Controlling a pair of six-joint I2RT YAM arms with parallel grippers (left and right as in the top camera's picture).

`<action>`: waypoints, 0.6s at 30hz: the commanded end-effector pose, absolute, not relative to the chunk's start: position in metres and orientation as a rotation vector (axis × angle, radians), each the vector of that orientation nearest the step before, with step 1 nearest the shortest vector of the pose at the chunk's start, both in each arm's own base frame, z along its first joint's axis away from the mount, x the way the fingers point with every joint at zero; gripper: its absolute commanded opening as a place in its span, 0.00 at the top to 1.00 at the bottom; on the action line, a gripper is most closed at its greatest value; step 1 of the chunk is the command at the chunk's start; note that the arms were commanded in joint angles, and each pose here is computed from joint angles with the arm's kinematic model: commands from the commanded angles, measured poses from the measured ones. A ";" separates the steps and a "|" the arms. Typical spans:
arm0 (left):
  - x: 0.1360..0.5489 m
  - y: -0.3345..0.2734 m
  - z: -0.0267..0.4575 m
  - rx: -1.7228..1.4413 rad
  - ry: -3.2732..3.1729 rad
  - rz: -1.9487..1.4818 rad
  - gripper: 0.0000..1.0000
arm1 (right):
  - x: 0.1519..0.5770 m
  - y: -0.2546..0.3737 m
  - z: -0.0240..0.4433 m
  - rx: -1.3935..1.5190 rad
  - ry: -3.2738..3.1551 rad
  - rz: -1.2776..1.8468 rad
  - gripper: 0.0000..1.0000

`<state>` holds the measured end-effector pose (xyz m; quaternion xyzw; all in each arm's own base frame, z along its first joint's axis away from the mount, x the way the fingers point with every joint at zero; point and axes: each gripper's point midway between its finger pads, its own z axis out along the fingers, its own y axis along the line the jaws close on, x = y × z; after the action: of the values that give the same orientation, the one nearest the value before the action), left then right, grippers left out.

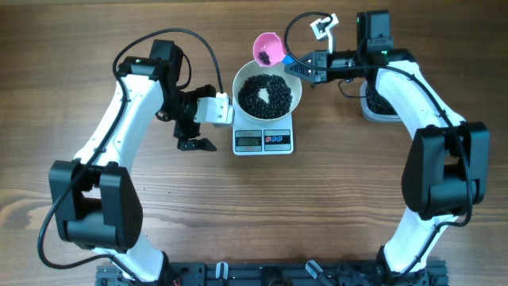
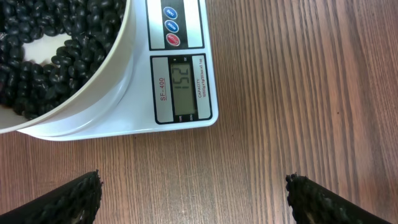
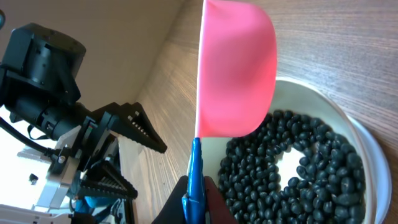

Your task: Scoop item into bowl and weigh 150g on scale

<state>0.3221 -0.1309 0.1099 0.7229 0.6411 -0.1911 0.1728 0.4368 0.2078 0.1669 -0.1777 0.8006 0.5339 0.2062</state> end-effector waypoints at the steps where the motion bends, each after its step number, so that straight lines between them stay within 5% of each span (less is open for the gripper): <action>1: 0.320 -0.132 0.108 2.052 1.822 -0.551 0.00 | 0.428 0.216 0.146 -0.553 2.283 1.442 0.96; 11: 0.320 -0.132 0.108 2.053 1.822 -0.551 0.00 | 0.421 0.199 0.101 -0.609 2.493 1.111 0.96; 18: 0.320 -0.132 0.108 2.053 1.822 -0.551 0.00 | 0.448 0.193 0.140 -0.613 2.458 0.964 0.96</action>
<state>0.3221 -0.1309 0.1099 0.7229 0.6411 -0.1911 0.1728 0.4221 0.1993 0.1172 -0.2030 0.8811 0.3913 0.1714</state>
